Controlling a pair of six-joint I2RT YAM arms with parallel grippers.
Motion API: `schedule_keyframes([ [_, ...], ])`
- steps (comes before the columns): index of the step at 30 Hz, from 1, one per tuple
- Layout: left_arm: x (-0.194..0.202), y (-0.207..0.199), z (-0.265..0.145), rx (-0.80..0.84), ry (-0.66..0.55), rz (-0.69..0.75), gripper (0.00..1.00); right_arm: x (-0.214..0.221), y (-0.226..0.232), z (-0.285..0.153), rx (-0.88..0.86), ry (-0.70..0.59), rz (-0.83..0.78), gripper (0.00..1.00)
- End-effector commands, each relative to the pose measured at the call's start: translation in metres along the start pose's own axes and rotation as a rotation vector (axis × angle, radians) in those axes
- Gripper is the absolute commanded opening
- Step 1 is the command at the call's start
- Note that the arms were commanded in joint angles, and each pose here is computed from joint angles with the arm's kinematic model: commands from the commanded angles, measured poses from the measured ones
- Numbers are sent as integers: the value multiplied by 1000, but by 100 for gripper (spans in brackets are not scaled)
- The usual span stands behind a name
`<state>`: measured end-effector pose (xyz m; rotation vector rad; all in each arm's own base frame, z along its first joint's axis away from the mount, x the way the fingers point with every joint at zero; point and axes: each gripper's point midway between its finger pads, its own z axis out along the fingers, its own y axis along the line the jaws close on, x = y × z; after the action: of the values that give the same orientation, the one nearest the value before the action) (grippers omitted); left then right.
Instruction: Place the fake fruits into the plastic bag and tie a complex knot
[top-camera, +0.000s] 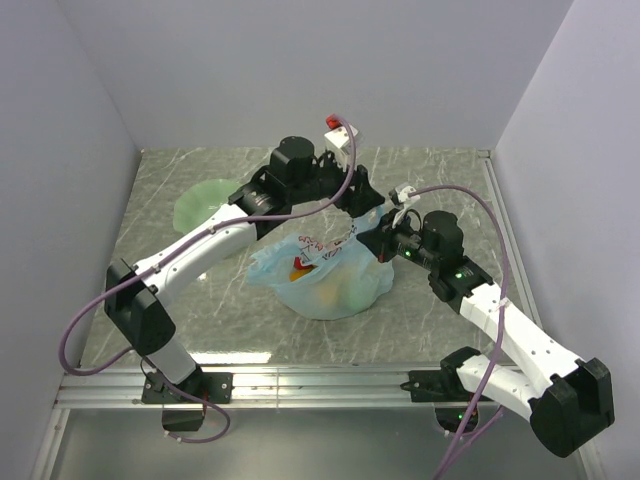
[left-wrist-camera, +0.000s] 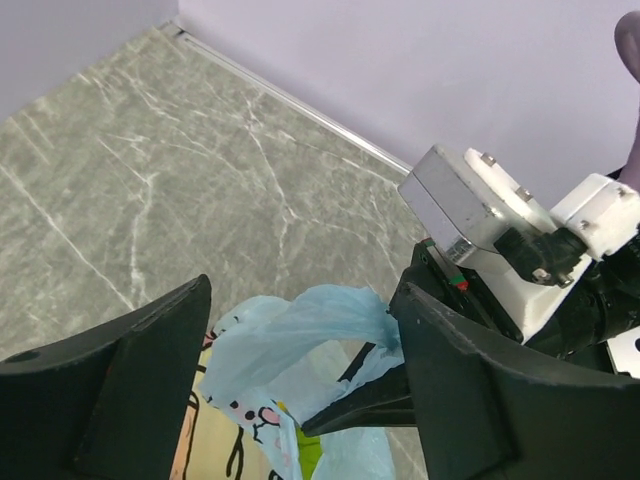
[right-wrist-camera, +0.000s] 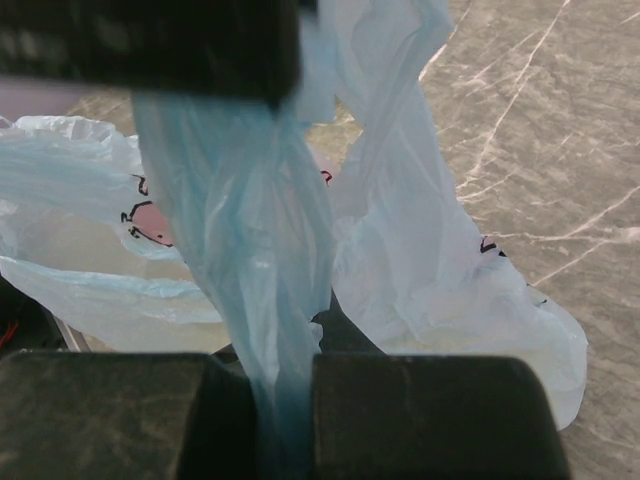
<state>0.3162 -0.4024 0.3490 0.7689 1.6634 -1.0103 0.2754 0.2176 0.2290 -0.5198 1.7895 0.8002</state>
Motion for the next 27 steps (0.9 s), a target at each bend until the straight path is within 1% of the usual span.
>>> schedule_keyframes([
  [1,2,-12,3,60,6,-13,81,-32,6,-2,1,-71,-51,0],
  [3,10,-11,4,53,32,-32,86,-33,6,-2,2,-71,-54,0],
  [5,14,-9,6,51,41,-37,83,-33,7,-3,-2,-73,-54,0],
  [8,14,-11,7,64,45,-42,62,-34,9,-4,-12,-79,-57,0],
  [9,13,-11,7,67,43,-40,39,-33,11,-4,-19,-74,-57,0],
  [11,9,-20,4,125,44,-40,11,-31,11,-6,-17,-66,-62,15],
  [12,7,-18,1,130,40,-49,0,-31,10,-8,-15,-64,-66,39],
  [14,5,-30,-8,236,37,-55,0,-34,7,-16,-7,-81,-85,67],
  [15,3,-26,-12,253,33,-65,0,-38,8,-20,-20,-91,-96,86],
  [16,5,-28,-17,287,40,-73,0,-44,15,-27,-70,-111,-116,90],
  [17,3,-38,-22,358,40,-82,0,-50,11,-33,-75,-129,-133,91],
  [19,5,-40,-27,403,54,-114,0,-64,20,-40,-143,-159,-162,93],
  [22,2,-52,-35,489,45,-100,0,-80,20,-41,-184,-199,-186,94],
  [25,0,-64,-41,570,46,-105,0,-85,27,-35,-255,-228,-211,94],
  [27,1,-68,-42,607,56,-118,0,-83,34,-32,-312,-231,-185,94],
])
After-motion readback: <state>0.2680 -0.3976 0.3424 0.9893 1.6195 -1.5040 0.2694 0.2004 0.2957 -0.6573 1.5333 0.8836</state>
